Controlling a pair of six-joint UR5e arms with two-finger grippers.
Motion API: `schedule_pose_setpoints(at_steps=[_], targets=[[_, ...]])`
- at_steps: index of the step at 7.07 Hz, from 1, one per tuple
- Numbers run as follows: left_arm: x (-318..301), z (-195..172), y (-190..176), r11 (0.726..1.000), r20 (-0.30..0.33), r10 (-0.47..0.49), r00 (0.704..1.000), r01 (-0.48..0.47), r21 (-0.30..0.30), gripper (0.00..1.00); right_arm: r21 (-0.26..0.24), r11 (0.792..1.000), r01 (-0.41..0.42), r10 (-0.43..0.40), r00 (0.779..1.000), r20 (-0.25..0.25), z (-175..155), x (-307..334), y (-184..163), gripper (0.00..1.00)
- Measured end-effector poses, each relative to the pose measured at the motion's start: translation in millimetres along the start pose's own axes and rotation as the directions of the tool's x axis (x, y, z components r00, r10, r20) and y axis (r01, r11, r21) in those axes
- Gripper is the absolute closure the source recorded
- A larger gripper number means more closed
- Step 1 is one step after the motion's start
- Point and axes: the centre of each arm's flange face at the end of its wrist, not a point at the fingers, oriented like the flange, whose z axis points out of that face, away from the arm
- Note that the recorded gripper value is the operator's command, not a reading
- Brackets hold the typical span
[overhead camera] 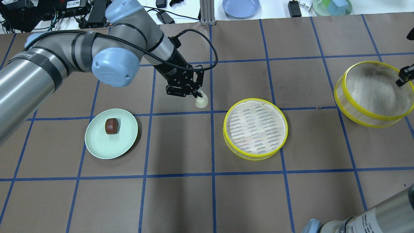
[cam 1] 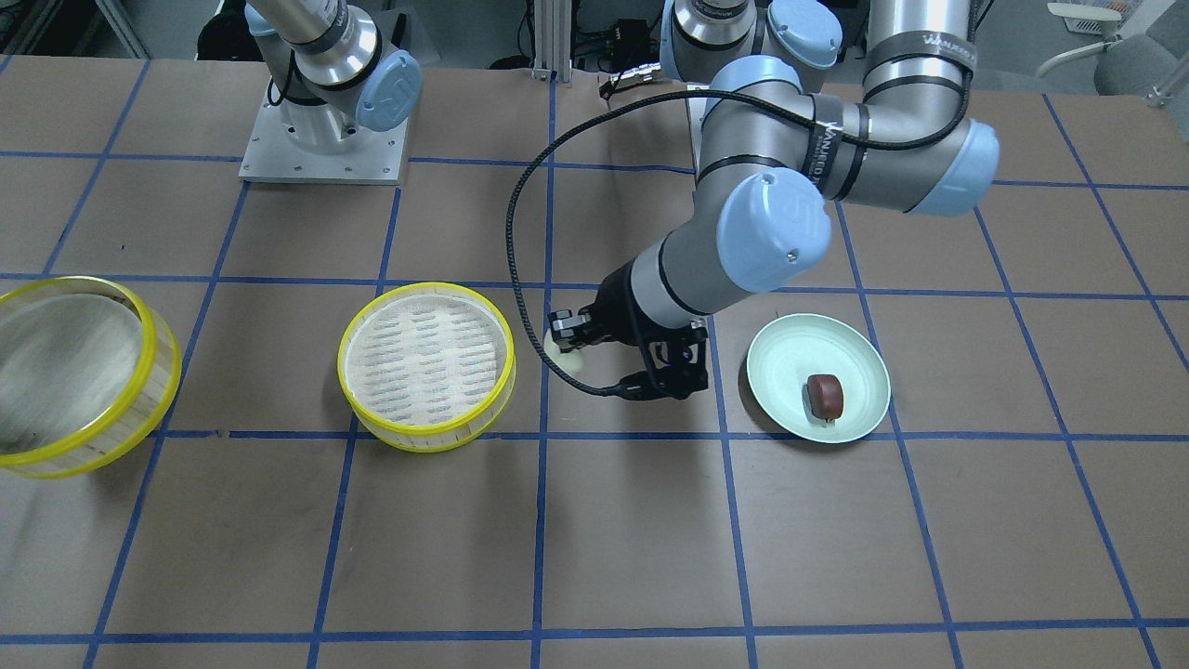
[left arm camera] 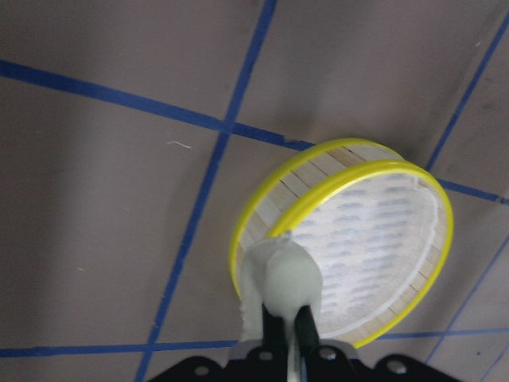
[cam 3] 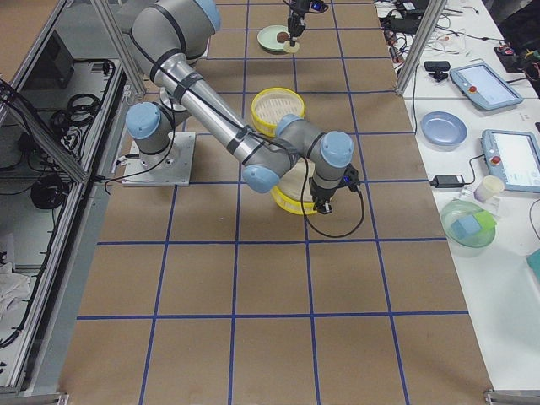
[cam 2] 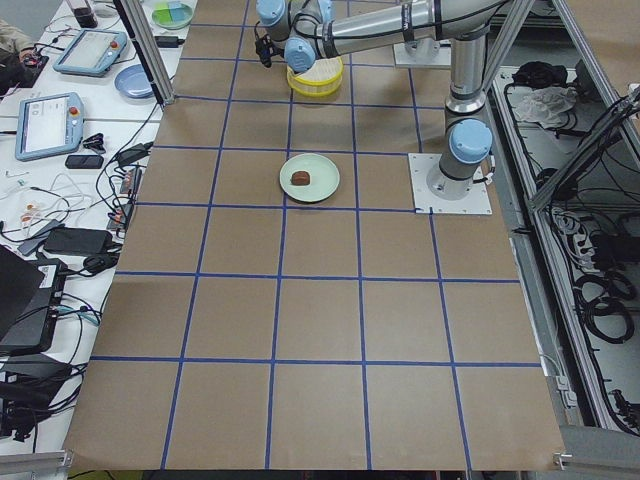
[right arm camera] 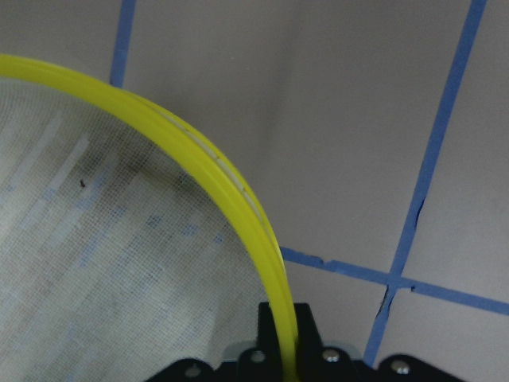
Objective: Stack buns with steamer
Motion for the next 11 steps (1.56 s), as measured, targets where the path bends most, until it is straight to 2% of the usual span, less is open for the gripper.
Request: schedule_pose_setpoints(at_steps=[1,3,4,5,6,8,10,11], targets=[[13,29,9,1.000,-0.031,-0.003,1.000,0.002,-0.010,1.00,-0.014,0.999,-0.031,0.031,0.999,-0.020,-18,-34,2,1.00],[30,89,24,0.999,-0.045,-0.016,0.999,0.015,-0.039,1.00,-0.029,0.994,-0.109,0.108,0.994,-0.031,-42,-104,8,1.00],[35,111,28,0.998,-0.034,-0.019,0.999,0.017,-0.054,0.59,-0.044,0.987,-0.155,0.153,0.988,-0.035,-48,-139,10,1.00],[37,126,31,0.998,-0.023,-0.020,1.000,0.019,-0.067,0.30,-0.062,0.979,-0.196,0.193,0.980,-0.051,-49,-169,12,1.00],[38,132,34,0.997,-0.016,-0.019,1.000,0.018,-0.074,0.07,-0.076,0.972,-0.222,0.217,0.974,-0.067,-47,-191,14,1.00],[39,125,34,0.999,0.004,-0.001,1.000,0.001,-0.042,0.01,-0.084,0.964,-0.252,0.246,0.966,-0.078,-44,-210,14,1.00],[32,110,25,0.999,0.078,0.032,0.996,-0.035,0.039,0.00,-0.083,0.961,-0.265,0.259,0.963,-0.079,-44,-214,14,1.00],[30,112,24,0.998,0.088,0.033,0.996,-0.037,0.041,0.00,-0.083,0.960,-0.266,0.260,0.962,-0.078,-43,-216,13,1.00]])
